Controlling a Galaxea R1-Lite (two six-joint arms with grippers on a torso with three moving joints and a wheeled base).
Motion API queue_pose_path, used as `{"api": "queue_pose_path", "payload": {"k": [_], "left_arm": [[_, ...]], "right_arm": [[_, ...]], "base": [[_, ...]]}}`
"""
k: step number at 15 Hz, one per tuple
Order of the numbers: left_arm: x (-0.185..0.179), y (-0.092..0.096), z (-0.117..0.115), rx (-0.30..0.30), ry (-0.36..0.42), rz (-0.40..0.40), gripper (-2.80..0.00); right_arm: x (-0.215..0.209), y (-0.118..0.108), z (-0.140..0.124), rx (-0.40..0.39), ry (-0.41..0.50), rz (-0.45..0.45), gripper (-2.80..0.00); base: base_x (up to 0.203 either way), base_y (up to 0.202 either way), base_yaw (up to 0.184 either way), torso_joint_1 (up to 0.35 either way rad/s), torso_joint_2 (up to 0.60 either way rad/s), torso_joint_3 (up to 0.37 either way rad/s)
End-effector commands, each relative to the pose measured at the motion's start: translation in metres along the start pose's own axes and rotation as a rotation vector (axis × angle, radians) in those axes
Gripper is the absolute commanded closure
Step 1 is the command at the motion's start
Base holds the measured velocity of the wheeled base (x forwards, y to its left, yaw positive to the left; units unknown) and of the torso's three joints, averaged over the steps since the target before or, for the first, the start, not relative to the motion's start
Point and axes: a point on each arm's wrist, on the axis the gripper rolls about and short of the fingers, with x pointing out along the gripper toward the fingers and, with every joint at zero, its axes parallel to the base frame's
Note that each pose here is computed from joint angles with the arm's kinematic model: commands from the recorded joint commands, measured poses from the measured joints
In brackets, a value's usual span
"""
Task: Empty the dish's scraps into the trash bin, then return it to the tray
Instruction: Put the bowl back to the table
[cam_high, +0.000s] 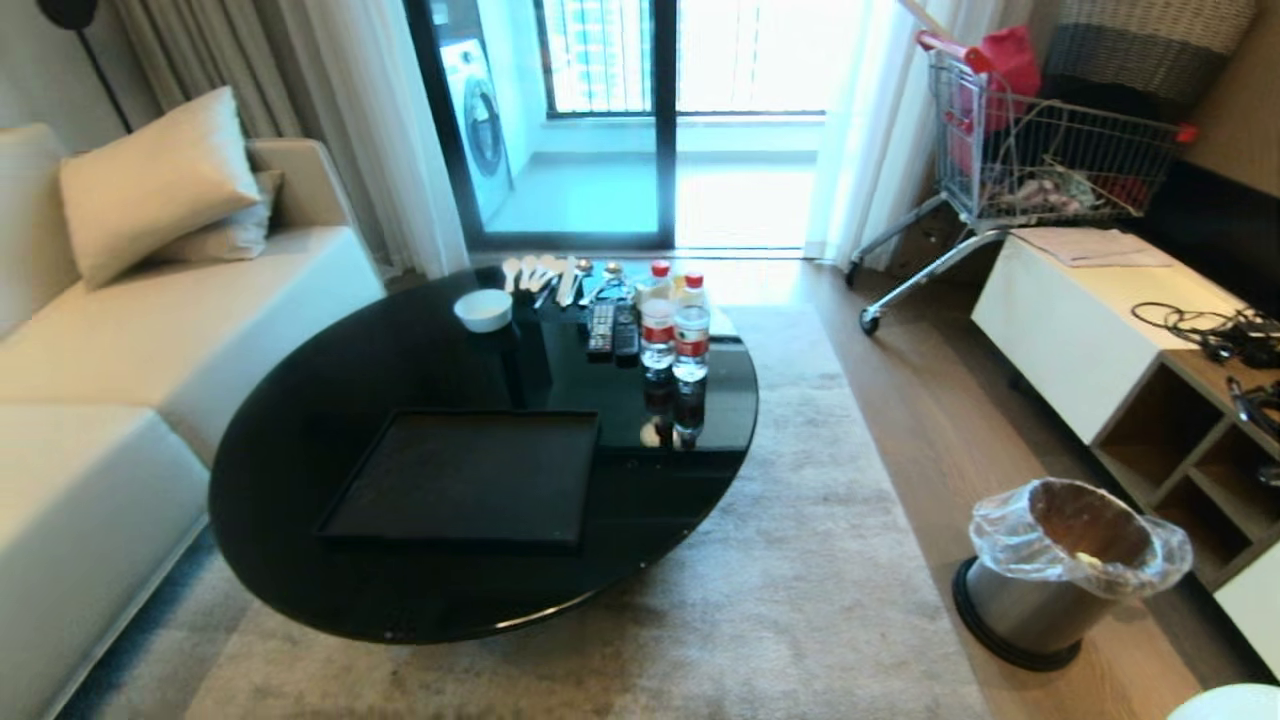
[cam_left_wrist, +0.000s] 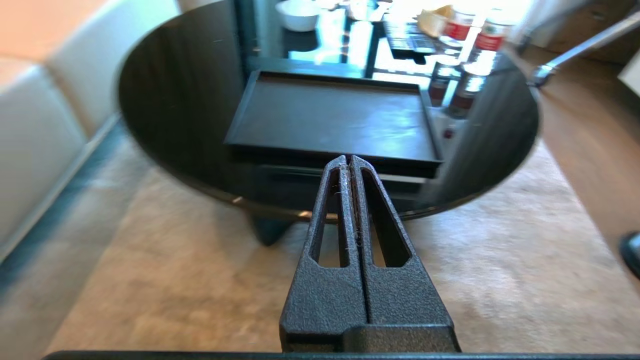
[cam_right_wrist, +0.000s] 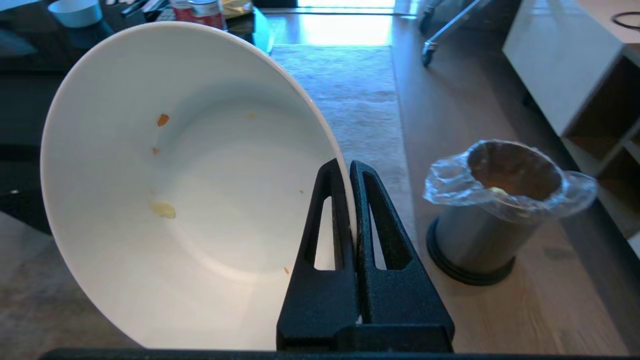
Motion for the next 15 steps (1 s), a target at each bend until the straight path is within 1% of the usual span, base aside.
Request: {"api": "queue_pose_path", "payload": {"k": [1,11,12,15], "left_arm": [[0.0,0.0,0.0001,-0.002,-0.001,0.0,0.0],[0.0,0.0,0.0001,-0.001,-0.001,0.0,0.0],[0.0,0.0,0.0001,-0.002,-0.001,0.0,0.0],[0.0,0.0,0.0001,-0.001,-0.001,0.0,0.0]], "right_arm": [[0.0001,0.0,0.0001,0.0,0.001,0.001,0.0],[0.0001,0.0,0.0002,0.0,-0.001,0.001,0.0],[0.0001,0.0,0.0002,0.0,-0.001,0.001,0.0],[0.0001,0.0,0.0002,0.0,-0.001,0.001,0.0]], "base": [[0.0,-0.013,0.167,0.002,0.0,0.002],[0.0,-0.009,0.164,0.003,0.0,0.003],[-0.001,-0.004,0.099,0.005,0.0,0.005],[0.0,0.0,0.0,0.0,0.0,0.0]]}}
